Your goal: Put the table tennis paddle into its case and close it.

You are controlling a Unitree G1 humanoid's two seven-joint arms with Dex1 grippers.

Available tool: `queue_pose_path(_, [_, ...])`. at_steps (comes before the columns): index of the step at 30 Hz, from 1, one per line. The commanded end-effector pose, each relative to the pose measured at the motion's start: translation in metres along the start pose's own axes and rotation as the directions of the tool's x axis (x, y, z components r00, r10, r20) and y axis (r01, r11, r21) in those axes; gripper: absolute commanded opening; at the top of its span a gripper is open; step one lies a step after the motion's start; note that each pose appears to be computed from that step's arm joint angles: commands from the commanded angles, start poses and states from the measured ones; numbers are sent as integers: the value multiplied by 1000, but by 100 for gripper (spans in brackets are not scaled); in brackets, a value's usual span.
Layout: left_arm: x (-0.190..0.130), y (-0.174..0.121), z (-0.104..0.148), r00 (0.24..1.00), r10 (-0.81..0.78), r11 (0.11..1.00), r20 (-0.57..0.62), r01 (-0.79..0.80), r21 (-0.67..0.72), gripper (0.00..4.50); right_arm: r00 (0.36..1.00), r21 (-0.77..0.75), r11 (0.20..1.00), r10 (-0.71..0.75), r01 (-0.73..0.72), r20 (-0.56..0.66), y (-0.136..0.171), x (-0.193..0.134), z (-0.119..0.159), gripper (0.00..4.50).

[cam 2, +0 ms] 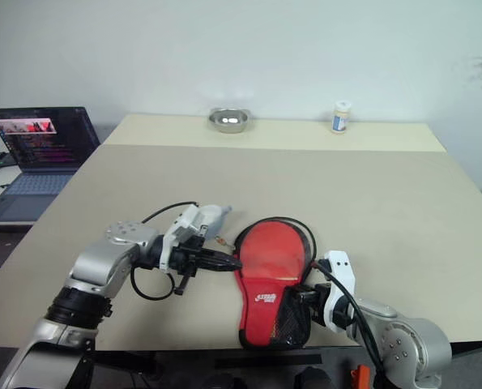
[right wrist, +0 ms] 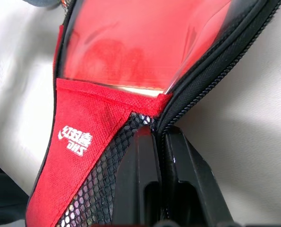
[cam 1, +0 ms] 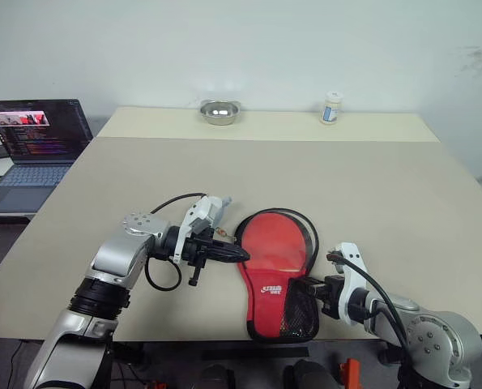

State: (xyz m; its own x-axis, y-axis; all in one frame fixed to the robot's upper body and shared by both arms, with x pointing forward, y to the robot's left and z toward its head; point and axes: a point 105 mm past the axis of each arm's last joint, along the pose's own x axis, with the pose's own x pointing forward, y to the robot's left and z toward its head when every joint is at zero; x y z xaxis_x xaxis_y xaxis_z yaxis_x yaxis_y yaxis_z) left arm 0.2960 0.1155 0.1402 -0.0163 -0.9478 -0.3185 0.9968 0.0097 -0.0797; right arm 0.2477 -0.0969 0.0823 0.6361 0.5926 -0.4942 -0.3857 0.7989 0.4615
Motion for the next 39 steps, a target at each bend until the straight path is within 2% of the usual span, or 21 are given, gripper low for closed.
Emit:
queue_pose_path(1, [2, -3, 5, 1000, -11, 1000, 10, 11, 29, 0, 999, -77, 997, -19, 22, 34, -5, -10, 12, 105])
queue_pose_path(7, [1, -3, 5, 1000, 8, 1000, 21, -9, 26, 0, 998, -336, 940, 43, -59, -54, 11, -33, 5, 302])
queue_pose_path(11, [-1, -3, 3, 999, 25, 999, 23, -25, 22, 0, 982, -535, 824, 141, -185, -123, 29, -51, 13, 435])
queue_pose_path(13, [-5, 1, 5, 998, 57, 998, 34, -58, 21, 0, 968, -612, 750, 210, -249, -137, 39, -57, 24, 443])
queue_pose_path(16, [-18, 10, 7, 990, 133, 991, 51, -133, 12, 0, 969, -654, 730, 247, -198, -17, 39, -48, 58, 443])
queue_pose_path(21, [-34, 20, 17, 970, 228, 973, 84, -231, 21, 0, 964, -641, 762, 232, -98, 129, 27, -15, 94, 443])
queue_pose_path(26, [-48, 34, 31, 928, 346, 937, 139, -349, -6, 0, 958, -622, 779, 236, -84, 165, 27, 34, 101, 443])
queue_pose_path(30, [-60, 36, 45, 909, 378, 925, 174, -380, -27, 131, 955, -595, 795, 254, -115, 155, 33, 58, 93, 450])
queue_pose_path(37, [-78, 44, 48, 882, 449, 890, 145, -455, 15, 381, 957, -618, 770, 273, -159, 94, 39, 67, 68, 450])
queue_pose_path(38, [-81, 49, 46, 875, 467, 881, 129, -473, 25, 410, 968, -635, 761, 238, -134, 81, 33, 70, 61, 450])
queue_pose_path(39, [-83, 54, 45, 863, 492, 866, 115, -498, 40, 410, 977, -660, 743, 205, -114, 62, 26, 71, 54, 450])
